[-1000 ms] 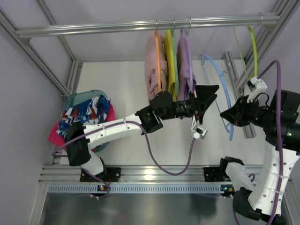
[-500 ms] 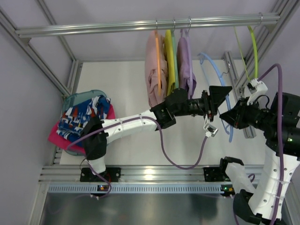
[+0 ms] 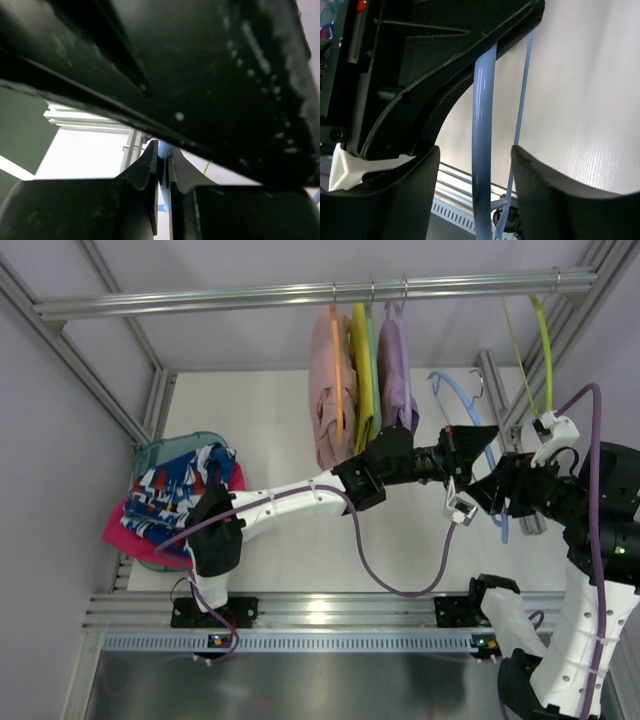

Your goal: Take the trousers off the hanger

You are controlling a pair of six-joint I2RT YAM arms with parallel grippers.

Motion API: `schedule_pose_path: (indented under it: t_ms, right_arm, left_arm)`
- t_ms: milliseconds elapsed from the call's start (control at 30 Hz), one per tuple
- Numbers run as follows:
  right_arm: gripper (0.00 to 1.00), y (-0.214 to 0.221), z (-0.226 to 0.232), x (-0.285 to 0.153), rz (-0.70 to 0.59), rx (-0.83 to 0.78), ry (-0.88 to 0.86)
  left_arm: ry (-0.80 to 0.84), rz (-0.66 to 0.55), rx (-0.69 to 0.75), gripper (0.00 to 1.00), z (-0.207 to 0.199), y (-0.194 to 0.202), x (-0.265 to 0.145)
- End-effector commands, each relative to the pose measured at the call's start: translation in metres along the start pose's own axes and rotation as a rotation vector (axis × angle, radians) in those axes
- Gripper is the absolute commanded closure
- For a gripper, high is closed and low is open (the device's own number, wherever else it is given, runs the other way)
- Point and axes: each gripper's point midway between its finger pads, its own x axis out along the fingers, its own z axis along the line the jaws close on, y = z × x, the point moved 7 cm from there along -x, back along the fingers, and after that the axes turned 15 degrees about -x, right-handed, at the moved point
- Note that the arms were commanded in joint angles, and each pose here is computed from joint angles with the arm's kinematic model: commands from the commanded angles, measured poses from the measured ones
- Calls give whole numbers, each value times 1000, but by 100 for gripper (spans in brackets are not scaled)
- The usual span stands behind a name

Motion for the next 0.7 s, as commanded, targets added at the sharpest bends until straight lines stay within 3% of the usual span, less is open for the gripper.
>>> schedule_pose_path:
  t_ms: [0, 33, 233, 367, 467, 567, 667]
  right_arm:
    - [35, 3, 10, -24, -22, -35, 90]
    - [26, 1, 11, -27, -39, -48, 98]
    - [25, 2, 10, -36, -67, -59, 182]
    - [30, 2, 5, -34, -54, -50, 209]
    - [37, -2, 4, -32, -60, -59, 201]
    - [59, -9, 3, -34, -78, -85, 198]
    - [75, -18, 8, -37, -116, -110, 162]
  left_arm:
    - [-207, -21, -31, 100, 53, -9, 1]
    - [-224, -20, -40, 100, 59, -9, 1]
    - [-248, -17, -106, 100, 61, -4, 1]
    - [-282, -22, -166, 100, 73, -4, -1]
    - [-282, -17, -223, 100, 74, -3, 0]
    - [-254, -33, -228, 100, 68, -5, -2]
    - [-230, -58, -221, 100, 64, -10, -4]
